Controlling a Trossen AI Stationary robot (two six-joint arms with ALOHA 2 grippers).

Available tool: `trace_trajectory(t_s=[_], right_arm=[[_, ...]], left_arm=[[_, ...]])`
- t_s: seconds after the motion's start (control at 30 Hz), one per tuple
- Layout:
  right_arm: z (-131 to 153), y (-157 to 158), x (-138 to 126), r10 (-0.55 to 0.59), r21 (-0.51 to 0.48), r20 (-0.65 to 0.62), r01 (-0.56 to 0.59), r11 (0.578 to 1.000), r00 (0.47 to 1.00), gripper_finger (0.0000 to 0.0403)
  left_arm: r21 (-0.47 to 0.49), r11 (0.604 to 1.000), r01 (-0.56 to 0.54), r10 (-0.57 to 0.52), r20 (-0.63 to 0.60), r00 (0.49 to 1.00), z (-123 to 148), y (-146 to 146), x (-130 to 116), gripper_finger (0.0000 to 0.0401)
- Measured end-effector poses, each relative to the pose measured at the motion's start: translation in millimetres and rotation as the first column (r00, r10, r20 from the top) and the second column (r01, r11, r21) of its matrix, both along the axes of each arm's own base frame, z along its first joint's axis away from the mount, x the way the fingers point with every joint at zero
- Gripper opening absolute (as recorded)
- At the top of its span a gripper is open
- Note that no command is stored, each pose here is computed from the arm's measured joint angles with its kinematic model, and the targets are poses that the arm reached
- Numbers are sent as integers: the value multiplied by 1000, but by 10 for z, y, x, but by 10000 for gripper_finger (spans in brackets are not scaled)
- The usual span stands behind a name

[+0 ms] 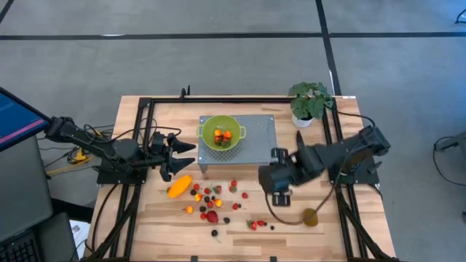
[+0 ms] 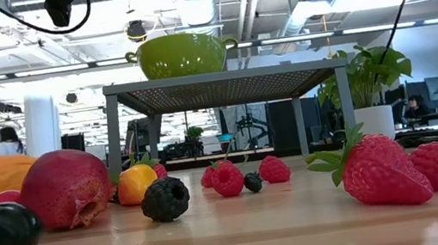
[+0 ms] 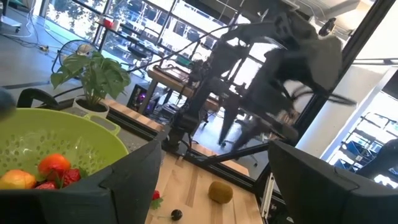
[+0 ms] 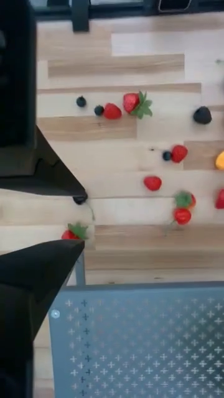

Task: Pick & Place Fruit
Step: Put the black cherry into the green strainer bowl on the shelf

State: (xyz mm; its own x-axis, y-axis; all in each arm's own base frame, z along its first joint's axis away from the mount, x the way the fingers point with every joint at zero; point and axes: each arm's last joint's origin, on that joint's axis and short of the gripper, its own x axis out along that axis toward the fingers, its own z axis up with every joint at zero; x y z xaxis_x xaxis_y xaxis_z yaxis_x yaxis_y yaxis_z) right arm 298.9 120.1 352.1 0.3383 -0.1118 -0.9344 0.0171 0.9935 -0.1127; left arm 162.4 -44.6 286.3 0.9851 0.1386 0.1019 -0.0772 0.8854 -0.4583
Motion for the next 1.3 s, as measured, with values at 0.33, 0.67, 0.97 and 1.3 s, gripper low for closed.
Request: trace_trajectory(t_s=[0.33, 0.67, 0.97, 1.3], right_arm=[[-599, 486, -146, -51, -98, 83, 59, 993, 995, 127], [-1377, 464, -307, -197, -91, 46, 200, 976, 979, 179], [-1826, 318, -330, -270, -26, 98, 273, 962, 958, 219], [-2083, 158, -362, -312, 5, 117, 313, 950, 943, 223]], left_arm=[[-2, 1000, 0, 0, 5, 1000, 5, 0, -1, 291], [-2, 1000, 0, 0, 6, 1000, 6, 0, -1, 291], [-2, 1000, 0, 0, 6, 1000, 6, 0, -1, 291], [-3, 1000, 0, 0, 7, 1000, 7, 1, -1, 291]])
